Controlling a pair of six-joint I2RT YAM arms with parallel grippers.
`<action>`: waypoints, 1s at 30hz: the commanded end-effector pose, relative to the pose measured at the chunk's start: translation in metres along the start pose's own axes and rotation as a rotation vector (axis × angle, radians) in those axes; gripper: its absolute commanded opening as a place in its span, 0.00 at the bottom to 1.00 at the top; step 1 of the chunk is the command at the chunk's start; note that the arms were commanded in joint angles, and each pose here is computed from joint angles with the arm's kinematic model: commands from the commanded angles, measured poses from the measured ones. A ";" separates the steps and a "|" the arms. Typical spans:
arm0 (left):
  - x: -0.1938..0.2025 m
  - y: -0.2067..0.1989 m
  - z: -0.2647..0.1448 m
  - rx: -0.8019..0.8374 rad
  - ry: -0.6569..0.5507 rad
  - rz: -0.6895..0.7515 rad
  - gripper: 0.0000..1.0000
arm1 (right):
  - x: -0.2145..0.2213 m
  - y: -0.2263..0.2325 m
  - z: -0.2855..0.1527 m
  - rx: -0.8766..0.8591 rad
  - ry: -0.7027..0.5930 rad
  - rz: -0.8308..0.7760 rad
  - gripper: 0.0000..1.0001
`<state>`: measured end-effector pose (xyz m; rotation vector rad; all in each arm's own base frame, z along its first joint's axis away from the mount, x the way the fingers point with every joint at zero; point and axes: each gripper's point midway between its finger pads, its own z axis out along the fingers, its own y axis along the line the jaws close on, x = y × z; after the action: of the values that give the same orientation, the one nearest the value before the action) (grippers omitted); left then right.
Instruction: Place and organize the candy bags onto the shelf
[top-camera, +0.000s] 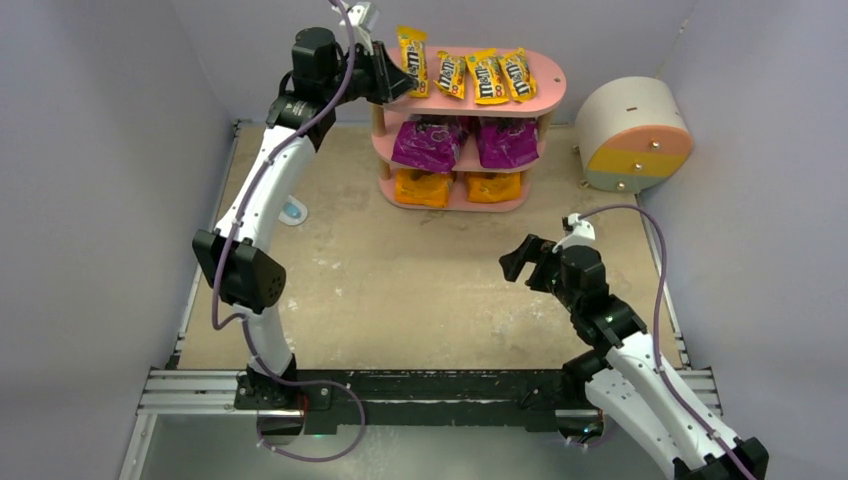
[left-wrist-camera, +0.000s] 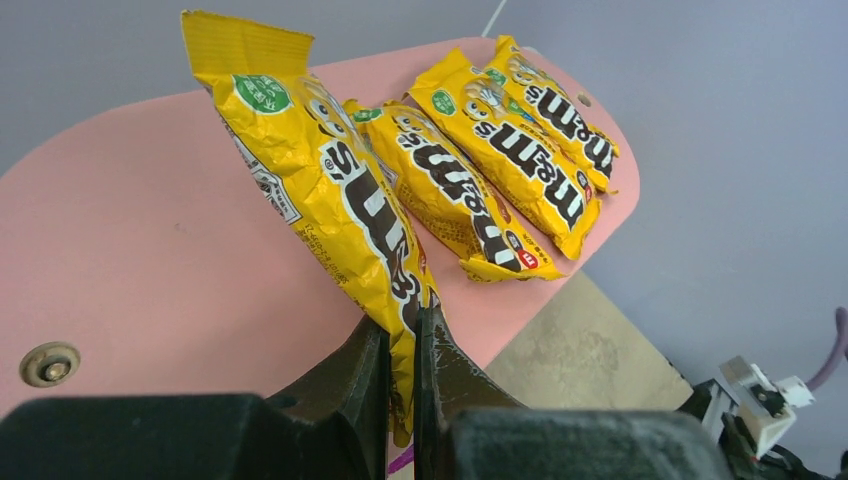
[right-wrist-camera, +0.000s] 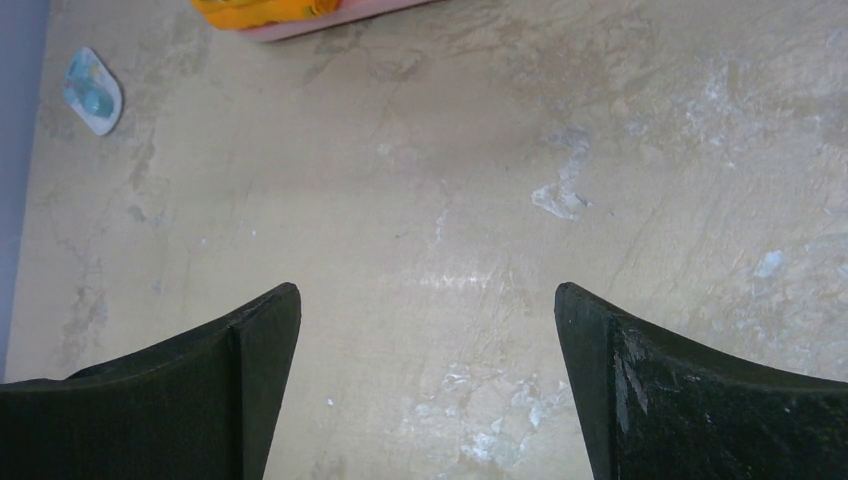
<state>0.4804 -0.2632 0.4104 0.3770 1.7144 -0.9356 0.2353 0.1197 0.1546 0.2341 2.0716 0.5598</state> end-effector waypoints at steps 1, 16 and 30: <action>-0.008 -0.010 -0.002 0.072 0.017 -0.003 0.00 | 0.007 -0.008 0.000 0.035 0.014 0.009 0.98; -0.013 -0.001 -0.014 -0.009 0.050 0.044 0.49 | 0.006 -0.007 0.000 0.035 0.013 0.025 0.98; -0.038 -0.013 -0.057 -0.106 -0.007 0.088 0.91 | -0.009 -0.005 -0.007 0.039 -0.041 0.022 0.98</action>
<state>0.4770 -0.2418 0.4097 0.3909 1.8128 -0.8389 0.2295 0.1157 0.1416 0.2701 2.1095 0.5436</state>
